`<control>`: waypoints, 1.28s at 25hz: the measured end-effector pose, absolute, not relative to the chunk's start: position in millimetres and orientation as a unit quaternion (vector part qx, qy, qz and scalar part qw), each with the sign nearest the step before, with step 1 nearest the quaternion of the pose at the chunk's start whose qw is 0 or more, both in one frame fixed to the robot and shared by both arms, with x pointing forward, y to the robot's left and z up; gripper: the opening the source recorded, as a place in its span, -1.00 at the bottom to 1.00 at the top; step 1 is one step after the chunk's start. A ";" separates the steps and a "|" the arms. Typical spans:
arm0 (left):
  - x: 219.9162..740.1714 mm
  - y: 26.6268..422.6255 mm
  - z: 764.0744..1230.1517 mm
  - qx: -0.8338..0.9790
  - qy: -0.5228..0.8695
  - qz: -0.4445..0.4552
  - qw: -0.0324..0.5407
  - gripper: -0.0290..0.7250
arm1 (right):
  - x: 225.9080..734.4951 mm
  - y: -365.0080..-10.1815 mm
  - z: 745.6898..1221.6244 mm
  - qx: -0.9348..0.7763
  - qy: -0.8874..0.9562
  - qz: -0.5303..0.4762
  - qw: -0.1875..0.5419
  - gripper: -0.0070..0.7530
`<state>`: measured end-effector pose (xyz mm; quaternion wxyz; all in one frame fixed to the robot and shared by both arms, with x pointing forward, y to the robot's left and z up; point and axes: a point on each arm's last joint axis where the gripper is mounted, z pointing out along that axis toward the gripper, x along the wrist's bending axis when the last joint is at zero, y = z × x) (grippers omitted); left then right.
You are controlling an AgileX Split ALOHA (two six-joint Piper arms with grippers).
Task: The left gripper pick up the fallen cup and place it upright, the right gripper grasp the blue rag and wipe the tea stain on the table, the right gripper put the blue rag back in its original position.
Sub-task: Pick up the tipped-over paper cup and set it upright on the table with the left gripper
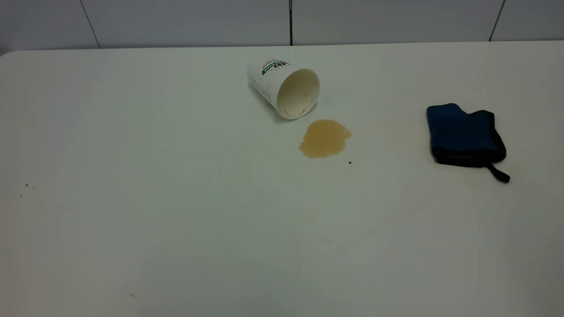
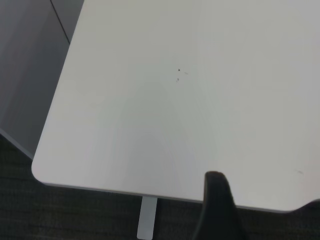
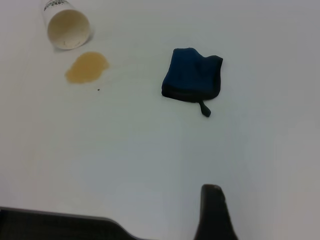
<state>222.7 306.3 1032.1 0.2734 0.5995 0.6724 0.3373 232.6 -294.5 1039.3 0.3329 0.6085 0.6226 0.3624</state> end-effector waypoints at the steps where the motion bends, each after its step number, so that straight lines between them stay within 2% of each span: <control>1: 222.7 306.3 1032.1 0.599 0.672 0.337 0.273 0.52 | 232.6 -294.5 1039.3 0.609 0.623 0.362 0.333 0.50; 7: 233.2 304.3 1057.1 0.636 0.650 0.326 0.259 0.52 | 232.6 -294.5 1039.3 0.609 0.623 0.362 0.333 0.50; 10: 255.4 304.7 1074.7 0.661 0.633 0.319 0.247 0.52 | 232.6 -294.5 1039.3 0.609 0.623 0.362 0.333 0.50; 14: 300.7 305.9 1081.8 0.676 0.624 0.307 0.245 0.53 | 232.6 -294.5 1039.3 0.609 0.623 0.362 0.333 0.50; 22: 404.0 297.8 1065.1 0.729 0.594 0.230 0.251 0.53 | 232.6 -294.5 1039.3 0.609 0.623 0.362 0.333 0.50; 26: 447.9 274.7 1051.3 0.777 0.549 0.200 0.234 0.53 | 232.6 -294.5 1039.3 0.609 0.623 0.362 0.333 0.50; 32: 505.9 211.4 1016.9 0.836 0.481 0.181 0.192 0.53 | 232.6 -294.5 1039.3 0.609 0.623 0.362 0.333 0.50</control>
